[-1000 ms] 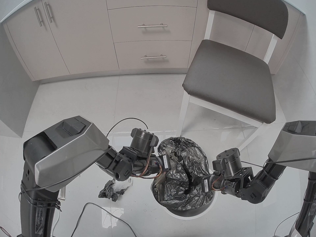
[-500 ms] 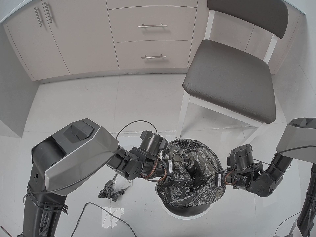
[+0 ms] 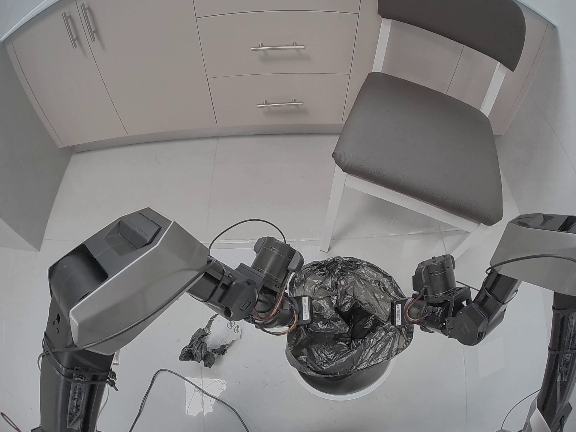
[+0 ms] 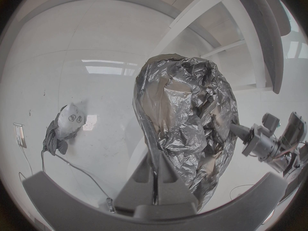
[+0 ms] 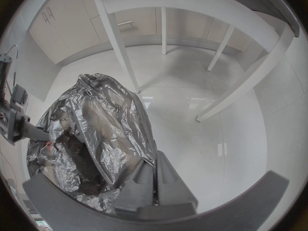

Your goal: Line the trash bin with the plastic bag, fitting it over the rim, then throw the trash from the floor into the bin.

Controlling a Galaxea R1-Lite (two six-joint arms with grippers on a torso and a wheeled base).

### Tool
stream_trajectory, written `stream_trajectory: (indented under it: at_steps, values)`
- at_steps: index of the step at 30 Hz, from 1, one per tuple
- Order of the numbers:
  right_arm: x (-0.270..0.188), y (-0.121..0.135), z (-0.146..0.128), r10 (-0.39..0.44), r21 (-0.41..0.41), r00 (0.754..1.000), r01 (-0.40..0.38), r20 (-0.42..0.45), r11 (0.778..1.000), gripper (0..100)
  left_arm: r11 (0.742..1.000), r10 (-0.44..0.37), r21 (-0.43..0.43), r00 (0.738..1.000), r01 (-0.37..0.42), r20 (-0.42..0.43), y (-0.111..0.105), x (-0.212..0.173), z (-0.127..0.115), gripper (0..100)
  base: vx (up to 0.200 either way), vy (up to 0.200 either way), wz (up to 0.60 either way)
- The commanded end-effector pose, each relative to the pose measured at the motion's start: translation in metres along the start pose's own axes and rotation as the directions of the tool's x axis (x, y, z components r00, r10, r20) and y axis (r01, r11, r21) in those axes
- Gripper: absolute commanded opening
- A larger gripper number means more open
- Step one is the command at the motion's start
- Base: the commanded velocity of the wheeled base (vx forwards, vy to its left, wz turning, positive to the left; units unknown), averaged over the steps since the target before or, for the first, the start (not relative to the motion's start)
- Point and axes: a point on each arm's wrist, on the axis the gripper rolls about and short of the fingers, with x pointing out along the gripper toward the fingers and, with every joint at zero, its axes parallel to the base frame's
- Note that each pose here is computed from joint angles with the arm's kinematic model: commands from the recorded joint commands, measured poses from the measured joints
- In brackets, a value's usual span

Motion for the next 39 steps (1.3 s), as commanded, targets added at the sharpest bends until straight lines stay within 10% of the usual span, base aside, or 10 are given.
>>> stream_trajectory:
  at_steps: [1,39]
  values:
    - [0.014,-0.008,-0.003,-0.024,0.005,1.000,0.024,-0.017,1.000,0,1.000,0.007,0.009,1.000,-0.007,-0.015,-0.001,-0.005,0.001,0,0.000,0.000,0.00]
    - [0.007,-0.028,-0.022,-0.061,-0.036,0.996,0.059,-0.068,0.998,0,0.983,0.141,0.137,0.981,-0.123,-0.131,0.018,-0.017,-0.034,0,0.000,0.000,0.00]
